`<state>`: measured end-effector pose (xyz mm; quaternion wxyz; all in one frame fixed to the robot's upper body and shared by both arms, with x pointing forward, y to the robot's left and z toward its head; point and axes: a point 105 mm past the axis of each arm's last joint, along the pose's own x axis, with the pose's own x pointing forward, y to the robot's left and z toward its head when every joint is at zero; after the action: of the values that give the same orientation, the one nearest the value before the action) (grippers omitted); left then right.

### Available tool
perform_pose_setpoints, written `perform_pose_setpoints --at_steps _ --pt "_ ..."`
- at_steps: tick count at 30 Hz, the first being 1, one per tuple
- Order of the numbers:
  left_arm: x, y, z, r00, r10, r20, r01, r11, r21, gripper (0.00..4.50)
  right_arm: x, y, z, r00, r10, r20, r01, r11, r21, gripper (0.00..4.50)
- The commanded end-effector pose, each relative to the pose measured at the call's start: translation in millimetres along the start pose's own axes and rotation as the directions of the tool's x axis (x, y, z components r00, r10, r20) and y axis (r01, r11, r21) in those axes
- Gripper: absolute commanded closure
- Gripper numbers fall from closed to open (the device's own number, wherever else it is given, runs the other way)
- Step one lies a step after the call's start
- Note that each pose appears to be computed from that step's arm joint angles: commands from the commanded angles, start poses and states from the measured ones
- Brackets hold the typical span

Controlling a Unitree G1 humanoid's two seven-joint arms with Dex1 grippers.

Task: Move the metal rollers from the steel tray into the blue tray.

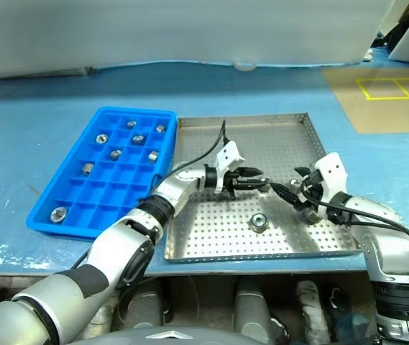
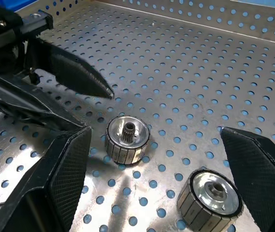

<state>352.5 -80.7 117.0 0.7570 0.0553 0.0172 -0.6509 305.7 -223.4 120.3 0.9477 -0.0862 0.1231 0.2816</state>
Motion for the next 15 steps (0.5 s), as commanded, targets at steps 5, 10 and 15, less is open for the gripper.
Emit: perform_pose_setpoints --at_steps 5,10,15 --pt "0.7 -5.5 38.2 0.999 -0.048 0.024 0.046 0.997 0.055 1.91 2.8 -1.1 8.9 1.0 0.008 0.03 -0.008 1.0 -0.027 0.0" --pt "14.4 -4.3 17.6 0.997 -0.01 -0.073 0.013 0.999 0.029 1.91 0.9 -4.7 15.6 0.998 -0.007 0.059 0.008 1.0 -0.02 0.0" --pt "27.9 -7.6 9.6 0.994 -0.003 -0.113 0.009 0.999 0.05 1.91 -2.7 -11.3 20.7 0.996 -0.045 0.073 0.047 0.999 -0.02 0.0"
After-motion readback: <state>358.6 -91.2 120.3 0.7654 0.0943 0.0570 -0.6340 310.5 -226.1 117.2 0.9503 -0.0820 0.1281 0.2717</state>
